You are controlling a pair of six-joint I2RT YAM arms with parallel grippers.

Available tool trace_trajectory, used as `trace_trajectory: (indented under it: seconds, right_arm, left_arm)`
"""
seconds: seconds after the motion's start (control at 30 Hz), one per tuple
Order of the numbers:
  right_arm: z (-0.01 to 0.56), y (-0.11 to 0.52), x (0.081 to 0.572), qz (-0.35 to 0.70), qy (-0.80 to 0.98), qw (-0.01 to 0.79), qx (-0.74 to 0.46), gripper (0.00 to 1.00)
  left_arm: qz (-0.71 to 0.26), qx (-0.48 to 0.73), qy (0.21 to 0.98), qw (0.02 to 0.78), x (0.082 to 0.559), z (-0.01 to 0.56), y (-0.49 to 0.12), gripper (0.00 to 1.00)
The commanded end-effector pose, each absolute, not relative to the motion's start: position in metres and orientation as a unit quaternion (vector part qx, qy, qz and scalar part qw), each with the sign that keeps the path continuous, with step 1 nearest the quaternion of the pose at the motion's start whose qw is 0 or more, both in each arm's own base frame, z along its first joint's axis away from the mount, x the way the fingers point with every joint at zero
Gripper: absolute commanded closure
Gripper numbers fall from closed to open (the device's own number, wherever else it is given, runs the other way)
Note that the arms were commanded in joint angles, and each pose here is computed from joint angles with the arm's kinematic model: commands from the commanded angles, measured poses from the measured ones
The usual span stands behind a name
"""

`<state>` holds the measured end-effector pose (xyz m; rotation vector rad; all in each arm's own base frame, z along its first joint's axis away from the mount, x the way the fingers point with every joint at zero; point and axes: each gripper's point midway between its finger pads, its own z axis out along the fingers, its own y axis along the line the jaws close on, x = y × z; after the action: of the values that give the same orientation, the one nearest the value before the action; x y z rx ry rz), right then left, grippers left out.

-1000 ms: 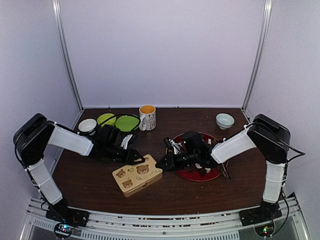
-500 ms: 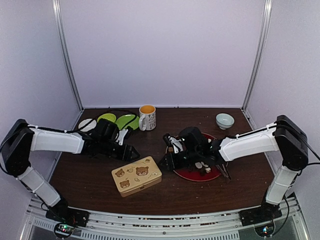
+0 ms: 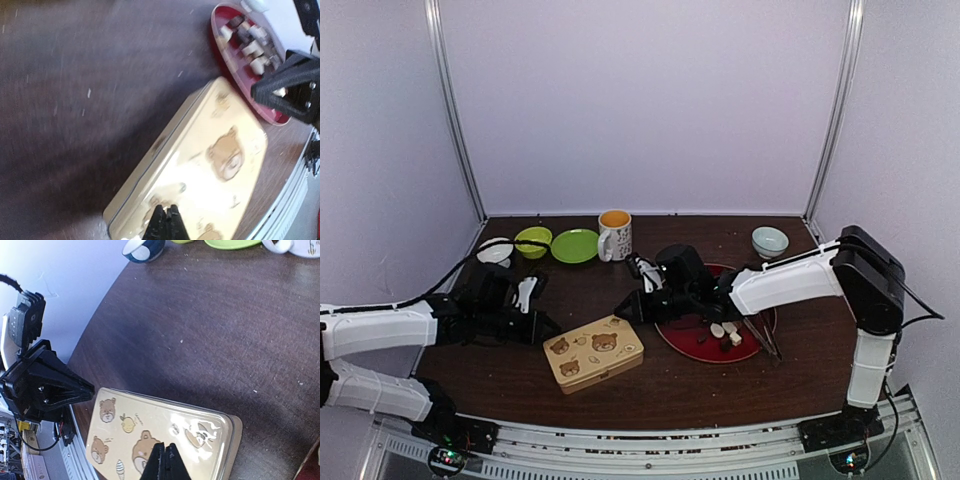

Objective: Pack the chocolate

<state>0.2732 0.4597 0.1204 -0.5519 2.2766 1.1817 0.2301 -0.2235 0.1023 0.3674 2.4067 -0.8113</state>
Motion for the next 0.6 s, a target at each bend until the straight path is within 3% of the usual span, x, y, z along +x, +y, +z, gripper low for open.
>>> trace_trajectory:
  seconds: [0.0,0.3,0.57]
  right_arm:
    - [0.111,0.472,0.282,0.442,0.837,0.259,-0.194,1.00]
    - [0.138,0.477,0.293,0.436,0.827,0.288,-0.207,1.00]
    - [0.039,0.456,0.301,0.370,0.883,0.239,-0.162,1.00]
  left_arm:
    - [-0.331,0.105,0.895,0.278,0.223,0.090,-0.223,1.00]
    - [-0.329,0.112,0.879,0.327,0.224,0.127,-0.215,1.00]
    - [-0.336,0.111,0.861,0.364,0.218,0.161,-0.205,1.00]
